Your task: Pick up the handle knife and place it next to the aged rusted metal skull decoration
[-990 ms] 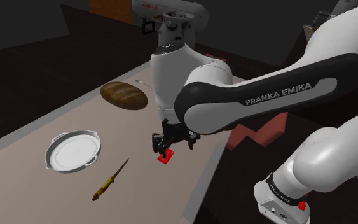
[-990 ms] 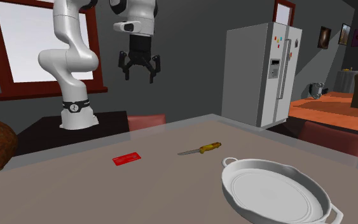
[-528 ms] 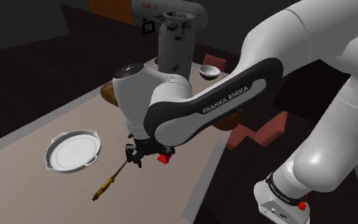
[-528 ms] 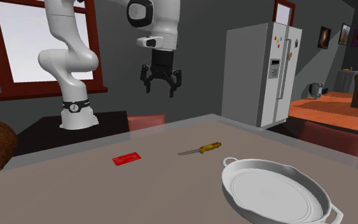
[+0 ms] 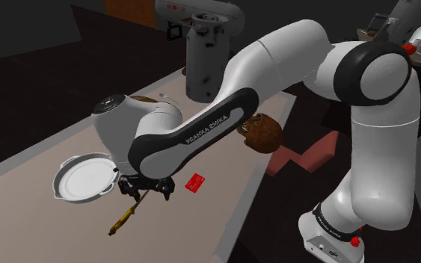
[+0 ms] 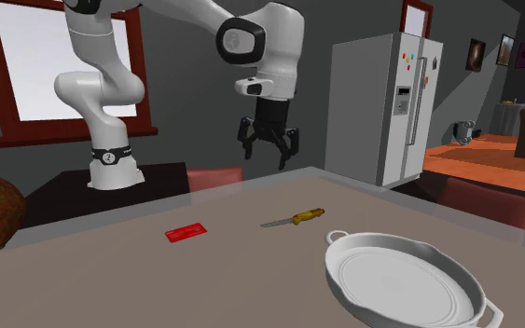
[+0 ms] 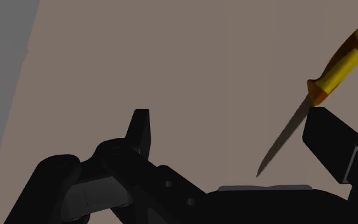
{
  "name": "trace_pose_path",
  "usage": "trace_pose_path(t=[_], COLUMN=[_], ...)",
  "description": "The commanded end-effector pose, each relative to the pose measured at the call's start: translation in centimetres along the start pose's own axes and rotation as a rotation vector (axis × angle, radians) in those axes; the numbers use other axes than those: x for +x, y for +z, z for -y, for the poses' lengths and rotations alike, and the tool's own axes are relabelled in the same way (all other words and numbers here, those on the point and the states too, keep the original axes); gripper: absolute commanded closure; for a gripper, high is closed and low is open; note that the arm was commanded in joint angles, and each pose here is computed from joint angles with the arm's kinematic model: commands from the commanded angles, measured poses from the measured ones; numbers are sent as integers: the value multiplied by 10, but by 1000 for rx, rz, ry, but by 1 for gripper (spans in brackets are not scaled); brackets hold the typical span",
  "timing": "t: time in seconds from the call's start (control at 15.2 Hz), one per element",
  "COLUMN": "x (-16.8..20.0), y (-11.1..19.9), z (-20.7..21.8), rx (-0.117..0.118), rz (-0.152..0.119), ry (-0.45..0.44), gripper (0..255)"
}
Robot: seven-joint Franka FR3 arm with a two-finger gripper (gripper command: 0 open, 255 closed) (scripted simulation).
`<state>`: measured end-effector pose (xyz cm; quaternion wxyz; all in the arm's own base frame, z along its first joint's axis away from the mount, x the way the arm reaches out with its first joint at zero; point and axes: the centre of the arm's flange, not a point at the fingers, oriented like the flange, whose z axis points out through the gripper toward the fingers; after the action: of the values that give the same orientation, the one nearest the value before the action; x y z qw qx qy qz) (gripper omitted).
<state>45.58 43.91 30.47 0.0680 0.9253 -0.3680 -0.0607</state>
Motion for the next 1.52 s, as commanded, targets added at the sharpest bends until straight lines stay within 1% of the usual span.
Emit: trace_pose_path(t=[0.0,0.53,1.06,1.45], x=[2,25,25,25], y=[13,56,96,96], z=[25,116,116,116], rx=[-3,-14,-14,-14], rz=[-2,0,0,0], ry=[50,227,227,227], gripper=[0,0,0,0])
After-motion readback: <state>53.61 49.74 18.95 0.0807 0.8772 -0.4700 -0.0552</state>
